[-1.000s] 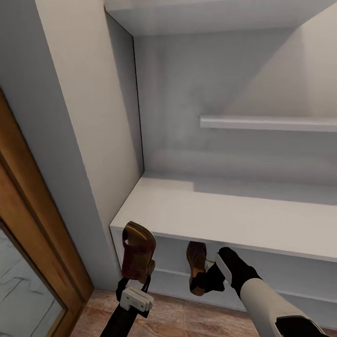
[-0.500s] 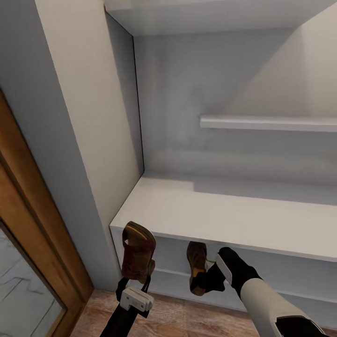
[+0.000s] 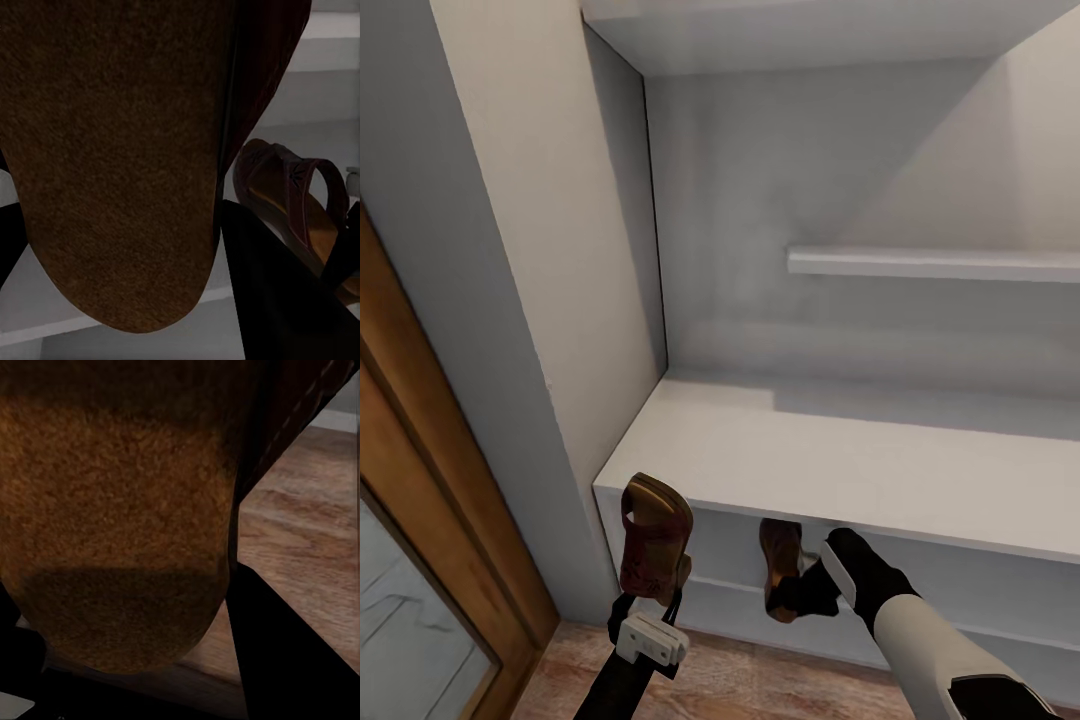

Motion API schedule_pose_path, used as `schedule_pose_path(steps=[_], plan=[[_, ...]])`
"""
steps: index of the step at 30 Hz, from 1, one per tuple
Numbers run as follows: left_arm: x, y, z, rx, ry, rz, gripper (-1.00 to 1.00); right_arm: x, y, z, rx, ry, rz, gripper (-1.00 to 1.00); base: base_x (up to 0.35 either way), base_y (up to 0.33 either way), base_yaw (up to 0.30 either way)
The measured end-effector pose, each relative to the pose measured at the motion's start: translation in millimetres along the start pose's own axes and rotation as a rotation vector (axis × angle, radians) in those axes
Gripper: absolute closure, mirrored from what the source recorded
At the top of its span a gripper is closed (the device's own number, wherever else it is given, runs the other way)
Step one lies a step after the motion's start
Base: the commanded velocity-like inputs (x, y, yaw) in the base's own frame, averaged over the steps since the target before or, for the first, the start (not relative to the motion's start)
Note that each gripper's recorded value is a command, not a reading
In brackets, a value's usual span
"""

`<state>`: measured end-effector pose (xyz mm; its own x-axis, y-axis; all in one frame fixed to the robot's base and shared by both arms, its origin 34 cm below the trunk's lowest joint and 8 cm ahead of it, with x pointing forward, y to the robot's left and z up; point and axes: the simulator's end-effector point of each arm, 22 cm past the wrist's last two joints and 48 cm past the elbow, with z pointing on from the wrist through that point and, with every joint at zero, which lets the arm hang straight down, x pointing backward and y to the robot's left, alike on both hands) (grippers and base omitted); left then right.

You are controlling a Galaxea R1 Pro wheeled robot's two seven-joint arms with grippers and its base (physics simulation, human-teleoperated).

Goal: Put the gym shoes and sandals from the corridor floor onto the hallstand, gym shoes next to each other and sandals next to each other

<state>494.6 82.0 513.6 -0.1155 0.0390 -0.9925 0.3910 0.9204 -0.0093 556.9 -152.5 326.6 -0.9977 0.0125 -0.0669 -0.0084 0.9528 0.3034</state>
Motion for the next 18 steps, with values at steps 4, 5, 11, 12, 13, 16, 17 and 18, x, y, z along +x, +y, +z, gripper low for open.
schedule_pose_path(steps=[4, 5, 11, 12, 13, 16, 17, 18], plan=[[0.0, 0.0, 0.0, 0.0, 0.0, 0.0, 1.0, -2.8, -0.3, -0.1, 0.0, -0.013, -0.001, 1.0, 0.0, 0.0, 0.0], [0.0, 0.0, 0.0, 0.0, 0.0, 0.0, 1.0, -3.0, -0.2, -0.1, 0.0, -0.013, -0.001, 1.0, 0.0, 0.0, 0.0], [0.2, -0.1, 0.0, 0.0, 0.0, 0.0, 1.0, -3.6, -0.8, -0.2, 0.001, -0.016, -0.002, 1.0, 0.0, 0.0, 0.0], [0.2, 0.0, 0.0, 0.0, 0.0, 0.0, 1.0, -3.6, -0.6, -0.2, 0.0, -0.016, -0.001, 1.0, 0.0, 0.0, 0.0], [0.4, 0.0, 0.0, 0.0, 0.001, 0.0, 1.0, -3.6, -0.8, -0.2, 0.001, -0.016, -0.002, 1.0, 0.0, 0.0, 0.0], [0.6, -0.1, -0.1, 0.0, 0.001, 0.001, 1.0, -3.6, -1.0, -0.3, 0.001, -0.016, -0.001, 1.0, 0.0, 0.0, 0.0], [0.7, -0.1, -0.1, 0.0, 0.001, 0.001, 1.0, -3.6, -1.0, -0.3, 0.001, -0.016, -0.001, 1.0, 0.0, 0.0, 0.0], [0.7, -0.1, -0.1, 0.0, 0.001, 0.001, 1.0, -3.6, -1.0, -0.3, 0.001, -0.016, -0.001, 1.0, 0.0, 0.0, 0.0]])
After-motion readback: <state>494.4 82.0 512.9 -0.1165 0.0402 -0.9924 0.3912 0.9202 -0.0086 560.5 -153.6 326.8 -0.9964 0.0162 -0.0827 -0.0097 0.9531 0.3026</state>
